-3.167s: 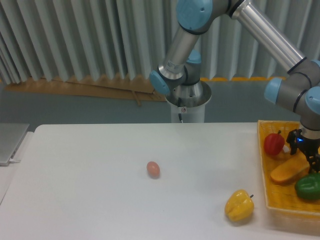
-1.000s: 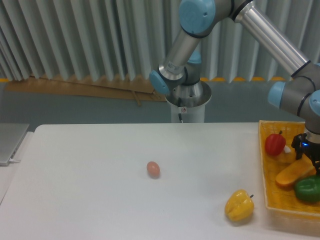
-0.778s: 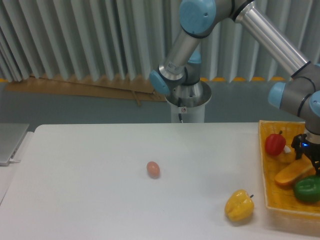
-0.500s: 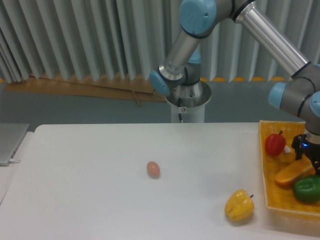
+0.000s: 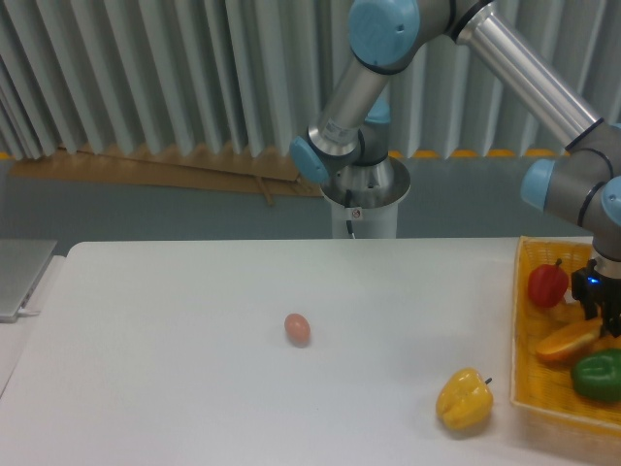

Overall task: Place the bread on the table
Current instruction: 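Lift the orange loaf up out of the basket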

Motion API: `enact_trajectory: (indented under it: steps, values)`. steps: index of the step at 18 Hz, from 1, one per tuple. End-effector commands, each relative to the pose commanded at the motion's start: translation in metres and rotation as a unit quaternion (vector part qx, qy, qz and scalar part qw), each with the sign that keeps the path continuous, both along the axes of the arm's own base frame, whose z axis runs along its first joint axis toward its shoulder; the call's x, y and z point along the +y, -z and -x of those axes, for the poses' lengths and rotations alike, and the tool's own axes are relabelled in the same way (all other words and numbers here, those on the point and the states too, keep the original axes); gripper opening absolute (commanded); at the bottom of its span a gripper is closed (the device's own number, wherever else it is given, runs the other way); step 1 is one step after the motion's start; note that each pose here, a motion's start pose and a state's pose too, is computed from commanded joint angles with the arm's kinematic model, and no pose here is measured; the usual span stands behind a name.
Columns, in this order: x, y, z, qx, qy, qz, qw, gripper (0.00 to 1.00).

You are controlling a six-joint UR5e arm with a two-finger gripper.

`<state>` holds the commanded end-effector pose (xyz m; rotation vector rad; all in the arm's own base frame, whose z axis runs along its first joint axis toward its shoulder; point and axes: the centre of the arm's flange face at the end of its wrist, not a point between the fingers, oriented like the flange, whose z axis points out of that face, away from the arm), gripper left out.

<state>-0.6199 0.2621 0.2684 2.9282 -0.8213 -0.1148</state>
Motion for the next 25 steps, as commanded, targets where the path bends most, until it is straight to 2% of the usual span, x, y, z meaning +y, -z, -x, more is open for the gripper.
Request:
enact_trajectory:
  steps: [5, 7, 9, 17, 19, 21, 25]
  values:
    - [0.001, -0.004, -0.005, -0.002, 0.002, -0.001, 1.0000, 0.34]
    - [0.007, -0.021, -0.017, 0.006, 0.006, -0.002, 1.0000, 0.34]
    - [0.011, -0.030, -0.028, -0.002, 0.012, -0.001, 0.9999, 0.34]
    - [0.022, -0.046, -0.051, -0.001, 0.024, -0.003, 0.9997, 0.35]
    - [0.026, -0.049, -0.058, -0.013, 0.028, -0.009, 0.9995, 0.35]
    - [0.027, -0.045, -0.063, -0.035, 0.026, -0.037, 0.9984, 0.35]
    - [0.029, -0.058, -0.078, -0.042, 0.030, -0.049, 0.9975, 0.35]
